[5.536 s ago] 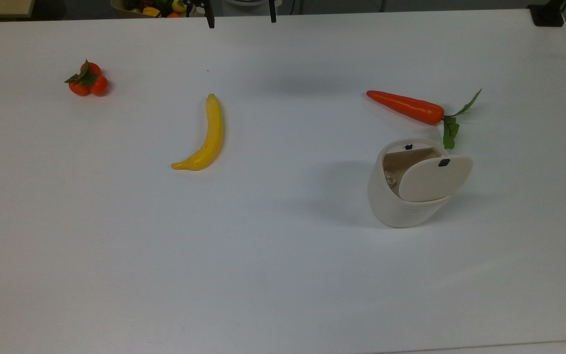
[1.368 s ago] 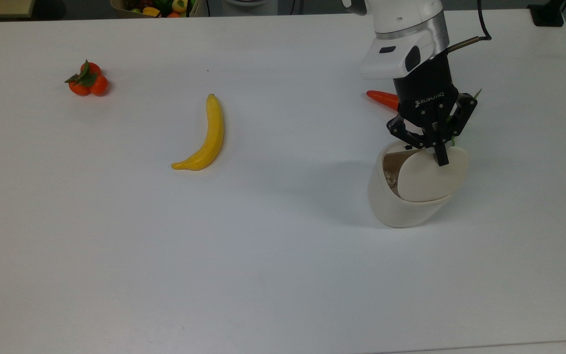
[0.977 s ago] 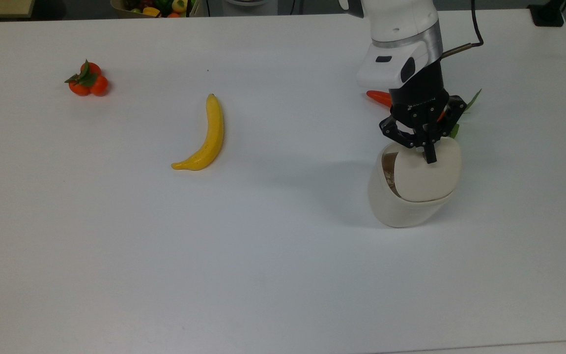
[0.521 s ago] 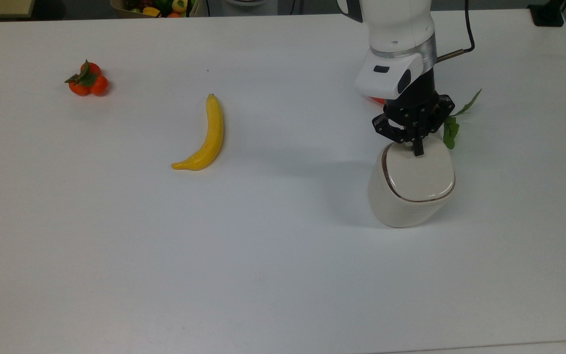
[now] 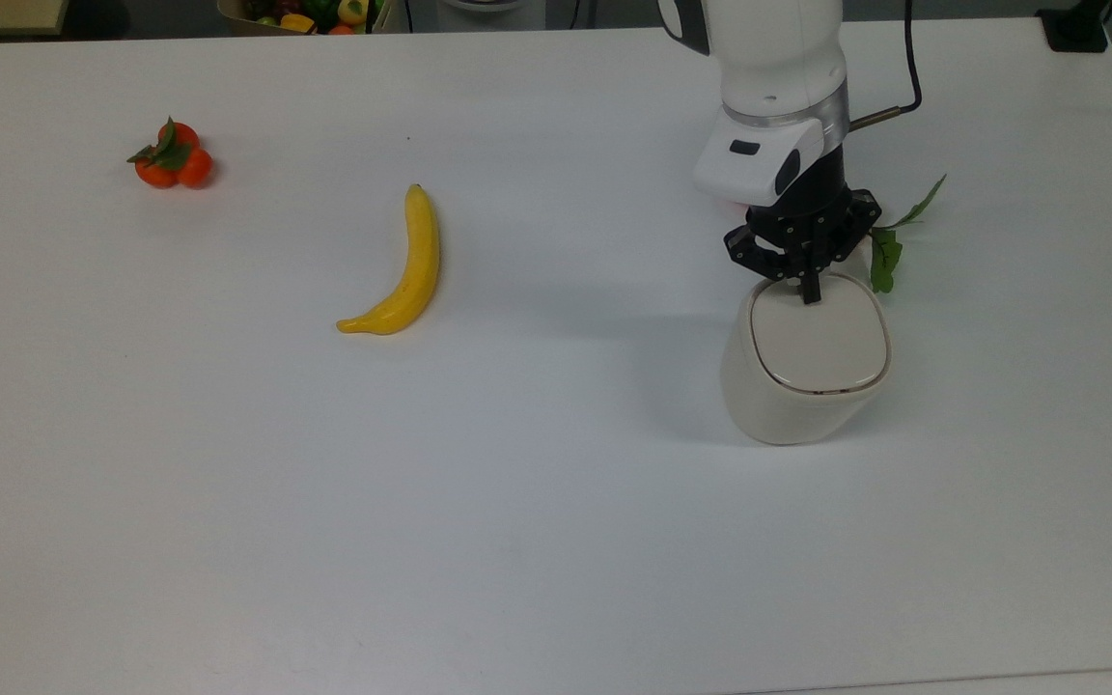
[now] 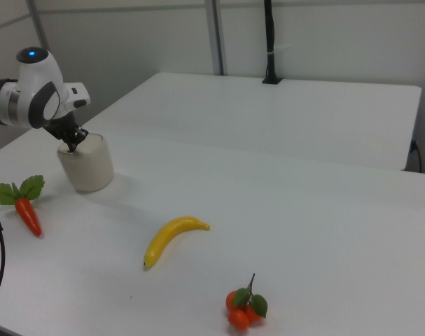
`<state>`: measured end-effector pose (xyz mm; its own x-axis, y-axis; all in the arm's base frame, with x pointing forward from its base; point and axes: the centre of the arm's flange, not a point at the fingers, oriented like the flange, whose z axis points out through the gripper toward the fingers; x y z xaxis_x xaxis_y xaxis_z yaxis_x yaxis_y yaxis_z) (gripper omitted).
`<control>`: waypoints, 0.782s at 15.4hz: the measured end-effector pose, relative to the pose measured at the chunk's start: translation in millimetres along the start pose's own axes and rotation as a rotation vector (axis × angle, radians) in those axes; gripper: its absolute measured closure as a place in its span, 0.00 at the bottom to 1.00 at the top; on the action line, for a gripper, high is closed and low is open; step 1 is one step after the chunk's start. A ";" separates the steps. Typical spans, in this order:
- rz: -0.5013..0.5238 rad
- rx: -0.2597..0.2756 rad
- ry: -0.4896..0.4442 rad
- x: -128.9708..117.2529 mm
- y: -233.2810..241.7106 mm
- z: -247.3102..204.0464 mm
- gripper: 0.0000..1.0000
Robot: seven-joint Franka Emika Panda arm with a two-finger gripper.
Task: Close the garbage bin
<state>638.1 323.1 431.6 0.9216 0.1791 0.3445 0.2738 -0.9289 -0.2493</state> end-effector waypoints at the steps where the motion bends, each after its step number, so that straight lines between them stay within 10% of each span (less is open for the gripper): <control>1: 0.000 -0.001 -0.002 -1.0 0.2 0.8 0.99; 12: -0.006 -0.005 -0.027 -4.7 -3.5 -12.7 0.99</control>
<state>629.3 321.4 442.3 0.9271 0.1932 0.3212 0.2778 -0.9294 -0.2428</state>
